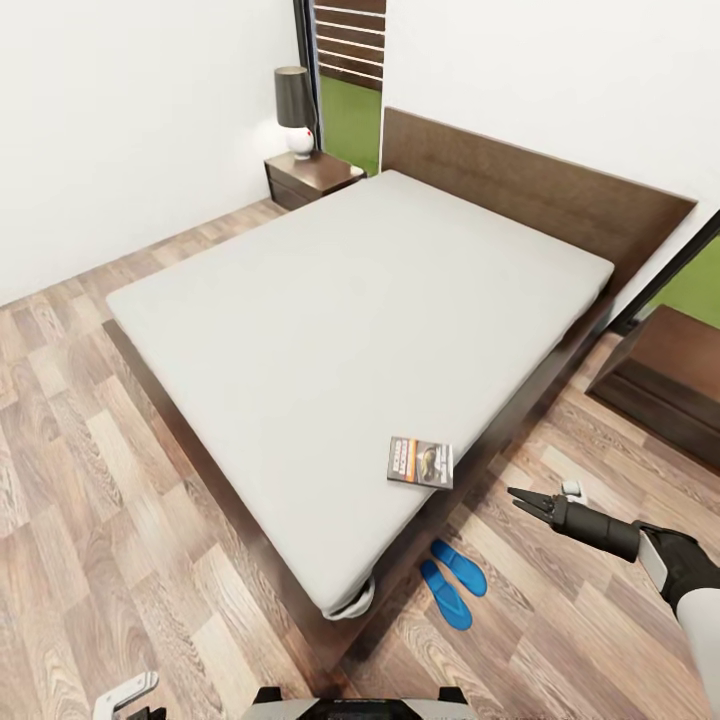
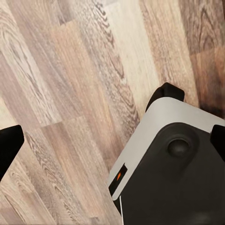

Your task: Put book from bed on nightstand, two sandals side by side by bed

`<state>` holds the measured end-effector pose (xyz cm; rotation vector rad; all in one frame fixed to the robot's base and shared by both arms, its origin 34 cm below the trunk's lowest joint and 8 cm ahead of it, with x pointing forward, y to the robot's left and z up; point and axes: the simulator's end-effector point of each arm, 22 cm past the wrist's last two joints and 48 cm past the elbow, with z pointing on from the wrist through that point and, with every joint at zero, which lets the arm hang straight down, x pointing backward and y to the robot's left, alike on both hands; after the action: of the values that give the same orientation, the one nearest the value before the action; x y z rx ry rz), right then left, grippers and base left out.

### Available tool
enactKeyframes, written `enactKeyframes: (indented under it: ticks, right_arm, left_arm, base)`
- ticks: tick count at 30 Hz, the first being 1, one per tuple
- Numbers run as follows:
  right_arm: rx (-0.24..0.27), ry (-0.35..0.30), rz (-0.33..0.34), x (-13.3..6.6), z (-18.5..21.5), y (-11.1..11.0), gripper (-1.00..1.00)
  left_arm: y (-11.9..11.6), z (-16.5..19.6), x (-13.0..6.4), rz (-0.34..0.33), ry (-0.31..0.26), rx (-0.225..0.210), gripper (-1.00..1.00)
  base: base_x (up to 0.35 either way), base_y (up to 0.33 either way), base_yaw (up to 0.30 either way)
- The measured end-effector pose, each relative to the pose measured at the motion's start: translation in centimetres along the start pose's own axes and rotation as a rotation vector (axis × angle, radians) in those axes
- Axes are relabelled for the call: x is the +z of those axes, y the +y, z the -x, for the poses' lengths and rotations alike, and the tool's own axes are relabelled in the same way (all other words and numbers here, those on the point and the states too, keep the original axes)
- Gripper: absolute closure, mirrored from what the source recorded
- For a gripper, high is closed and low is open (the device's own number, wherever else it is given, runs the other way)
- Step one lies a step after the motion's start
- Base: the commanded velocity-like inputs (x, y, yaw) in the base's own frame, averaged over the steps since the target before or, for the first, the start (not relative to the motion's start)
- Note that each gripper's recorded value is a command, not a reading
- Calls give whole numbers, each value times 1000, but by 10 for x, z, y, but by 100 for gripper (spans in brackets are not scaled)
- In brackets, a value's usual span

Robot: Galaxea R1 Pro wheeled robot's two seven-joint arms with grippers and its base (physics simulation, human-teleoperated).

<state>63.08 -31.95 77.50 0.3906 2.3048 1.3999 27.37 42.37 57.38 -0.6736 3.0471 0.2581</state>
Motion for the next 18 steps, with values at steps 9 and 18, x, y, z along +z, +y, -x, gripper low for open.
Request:
enactKeyframes:
  ticks: [9,18]
  right_arm:
    - [16,5,2,6,-6,-5,-100]
    - [29,13,-73,19,-17,-26,-100]
  left_arm:
    - [1,-5,3,4,6,3,-100]
    - [3,-11,5,10,17,5,-100]
  base:
    - [0,0,0]
    - [0,0,0]
